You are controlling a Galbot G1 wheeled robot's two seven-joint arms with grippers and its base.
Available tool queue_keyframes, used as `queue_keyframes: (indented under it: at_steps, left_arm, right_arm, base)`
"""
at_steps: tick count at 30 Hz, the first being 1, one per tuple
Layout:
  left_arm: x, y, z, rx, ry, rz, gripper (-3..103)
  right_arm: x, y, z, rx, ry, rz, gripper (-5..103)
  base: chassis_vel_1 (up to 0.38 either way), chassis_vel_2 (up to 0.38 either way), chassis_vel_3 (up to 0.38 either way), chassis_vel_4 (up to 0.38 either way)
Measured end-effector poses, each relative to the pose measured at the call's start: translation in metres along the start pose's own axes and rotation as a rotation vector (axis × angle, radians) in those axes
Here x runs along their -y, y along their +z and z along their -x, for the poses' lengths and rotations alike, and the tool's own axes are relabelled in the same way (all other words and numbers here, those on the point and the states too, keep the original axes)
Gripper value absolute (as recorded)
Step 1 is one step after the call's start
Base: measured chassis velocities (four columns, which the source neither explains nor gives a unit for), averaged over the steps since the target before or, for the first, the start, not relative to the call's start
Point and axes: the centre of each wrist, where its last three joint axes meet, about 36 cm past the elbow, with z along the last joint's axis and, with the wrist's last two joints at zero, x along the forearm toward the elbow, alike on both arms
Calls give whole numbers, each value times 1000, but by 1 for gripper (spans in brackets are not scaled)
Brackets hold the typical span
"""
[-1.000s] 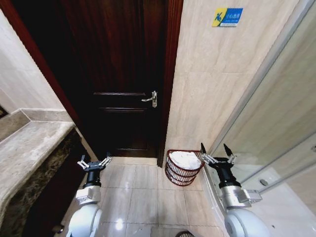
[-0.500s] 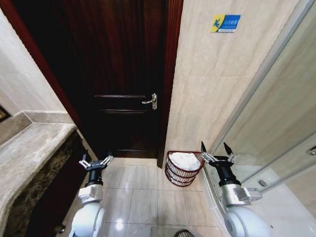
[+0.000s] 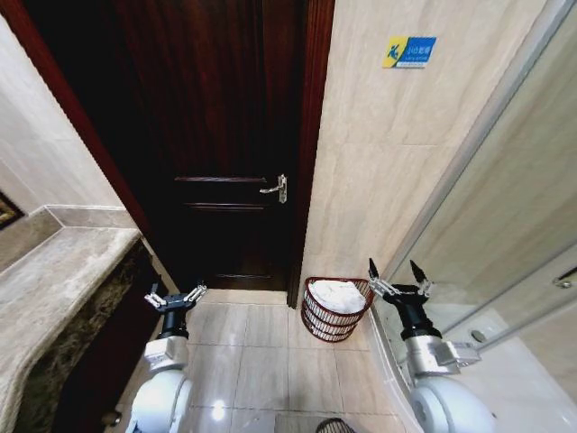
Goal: Discard the used towel into the hamper.
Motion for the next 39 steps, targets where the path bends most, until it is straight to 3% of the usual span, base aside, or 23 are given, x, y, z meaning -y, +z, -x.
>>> queue_keyframes:
  at_steps: [3, 6, 8, 23, 39]
  left_arm:
    - [2, 1, 0, 14, -9, -8, 100]
    - [3, -9, -3, 17, -26, -63, 100]
    - [2, -11, -3, 22, -28, -65, 100]
    - [-3, -4, -3, 71, -27, -20, 100]
    - [-9, -18, -2, 113, -10, -39, 100]
  right_arm:
    - [0, -1, -2, -2, 3, 5, 100]
    - [1, -4, -3, -2, 10, 8, 100]
    - [2, -4, -3, -2, 12, 8, 100]
    - [0, -3, -7, 7, 17, 14, 100]
    - [2, -9, -9, 2, -9, -9, 100]
  base:
    - [0, 0, 0, 0]
    - [0, 0, 0, 0]
    - [0, 0, 0, 0]
    - [0, 0, 0, 0]
    - [0, 0, 0, 0]
